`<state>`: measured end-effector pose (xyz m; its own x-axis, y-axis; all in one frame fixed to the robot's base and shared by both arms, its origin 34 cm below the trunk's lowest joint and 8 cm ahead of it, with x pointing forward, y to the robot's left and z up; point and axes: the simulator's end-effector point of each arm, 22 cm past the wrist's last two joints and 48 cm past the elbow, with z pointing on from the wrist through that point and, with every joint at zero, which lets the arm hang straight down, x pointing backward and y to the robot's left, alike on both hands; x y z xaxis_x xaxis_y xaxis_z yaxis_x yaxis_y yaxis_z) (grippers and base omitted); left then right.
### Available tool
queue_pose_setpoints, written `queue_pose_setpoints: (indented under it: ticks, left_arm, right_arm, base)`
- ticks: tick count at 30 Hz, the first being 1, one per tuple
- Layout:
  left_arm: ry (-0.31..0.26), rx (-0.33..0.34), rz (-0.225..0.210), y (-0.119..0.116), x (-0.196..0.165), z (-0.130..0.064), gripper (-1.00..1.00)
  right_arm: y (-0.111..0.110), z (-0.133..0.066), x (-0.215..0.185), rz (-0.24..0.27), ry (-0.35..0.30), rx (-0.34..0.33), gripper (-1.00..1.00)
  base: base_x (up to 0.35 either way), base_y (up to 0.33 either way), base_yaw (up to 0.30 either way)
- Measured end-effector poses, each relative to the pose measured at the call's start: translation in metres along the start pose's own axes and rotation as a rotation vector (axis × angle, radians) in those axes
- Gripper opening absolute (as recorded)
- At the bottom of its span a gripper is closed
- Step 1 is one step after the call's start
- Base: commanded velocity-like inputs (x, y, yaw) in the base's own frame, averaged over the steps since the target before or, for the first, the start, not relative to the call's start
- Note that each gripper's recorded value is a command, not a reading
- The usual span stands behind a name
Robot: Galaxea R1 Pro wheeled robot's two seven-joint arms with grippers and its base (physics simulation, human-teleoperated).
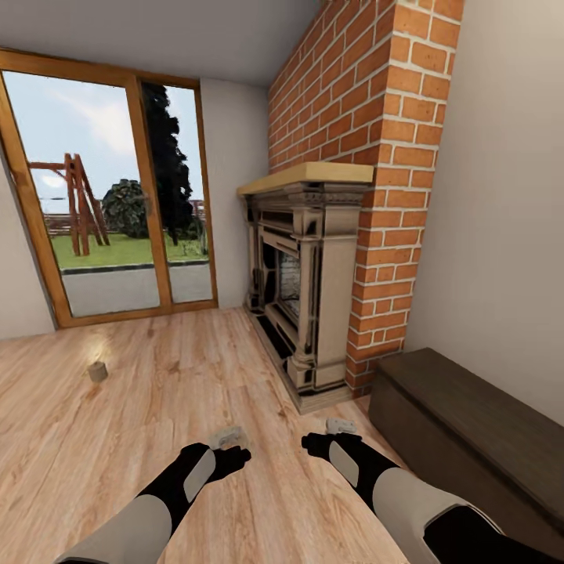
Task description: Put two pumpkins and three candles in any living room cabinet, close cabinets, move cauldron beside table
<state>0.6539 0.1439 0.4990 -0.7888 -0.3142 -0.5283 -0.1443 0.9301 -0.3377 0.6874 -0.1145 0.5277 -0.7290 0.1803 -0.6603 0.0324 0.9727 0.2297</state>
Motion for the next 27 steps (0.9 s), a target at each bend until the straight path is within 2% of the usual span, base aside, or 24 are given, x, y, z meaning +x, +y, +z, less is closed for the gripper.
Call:
queue_pose_setpoints:
  ticks: [27]
  left_arm:
    - [-0.02, 0.007, 0.003, -0.0044, -0.008, -0.0077, 1.0]
  right_arm:
    - [0.0046, -0.0078, -0.01, -0.003, -0.021, -0.01, 1.0]
  base:
    - [0.0, 0.002, -0.266]
